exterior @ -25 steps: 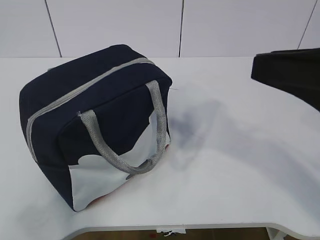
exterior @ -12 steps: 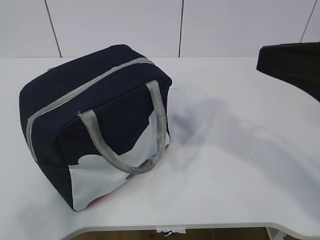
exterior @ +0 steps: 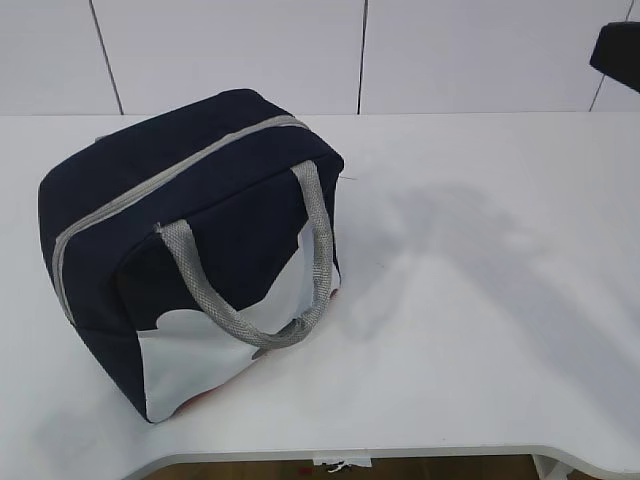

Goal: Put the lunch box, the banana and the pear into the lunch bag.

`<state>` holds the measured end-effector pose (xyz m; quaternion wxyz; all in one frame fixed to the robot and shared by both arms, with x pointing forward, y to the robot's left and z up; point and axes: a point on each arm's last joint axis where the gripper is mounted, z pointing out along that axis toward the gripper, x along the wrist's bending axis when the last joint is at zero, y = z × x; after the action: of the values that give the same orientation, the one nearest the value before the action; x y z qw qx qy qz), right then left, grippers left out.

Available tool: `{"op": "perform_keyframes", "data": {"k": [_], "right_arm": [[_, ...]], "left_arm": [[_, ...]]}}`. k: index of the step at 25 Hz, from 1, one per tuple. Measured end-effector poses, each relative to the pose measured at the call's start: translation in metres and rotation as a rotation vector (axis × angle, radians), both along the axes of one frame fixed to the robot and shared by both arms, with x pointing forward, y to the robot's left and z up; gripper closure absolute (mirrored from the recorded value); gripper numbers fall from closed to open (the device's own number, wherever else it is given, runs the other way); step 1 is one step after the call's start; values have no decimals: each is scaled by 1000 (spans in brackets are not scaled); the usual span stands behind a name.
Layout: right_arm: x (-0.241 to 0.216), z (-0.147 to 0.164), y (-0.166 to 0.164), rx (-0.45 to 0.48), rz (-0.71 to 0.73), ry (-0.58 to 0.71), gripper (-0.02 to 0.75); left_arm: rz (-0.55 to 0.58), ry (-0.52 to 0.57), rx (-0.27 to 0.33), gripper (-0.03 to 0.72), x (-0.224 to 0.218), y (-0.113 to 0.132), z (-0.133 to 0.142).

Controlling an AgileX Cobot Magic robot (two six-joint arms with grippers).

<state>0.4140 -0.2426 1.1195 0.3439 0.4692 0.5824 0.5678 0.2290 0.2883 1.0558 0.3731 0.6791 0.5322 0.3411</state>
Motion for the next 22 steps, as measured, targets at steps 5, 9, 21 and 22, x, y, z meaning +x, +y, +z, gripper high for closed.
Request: {"op": "perform_keyframes", "data": {"k": [5,9,21,22], "right_arm": [[0,0,-1,-2,-10,-4,402],[0,0,-1,0,-10,-3,402],[1,1,-2,-149,-6,-65,402],[1,1,-3,-158,-15,-69,402]], "left_arm": [[0,0,0,447,0,0,0],[0,0,0,447,0,0,0],[0,0,0,447,0,0,0],[0,0,0,447,0,0,0]]}}
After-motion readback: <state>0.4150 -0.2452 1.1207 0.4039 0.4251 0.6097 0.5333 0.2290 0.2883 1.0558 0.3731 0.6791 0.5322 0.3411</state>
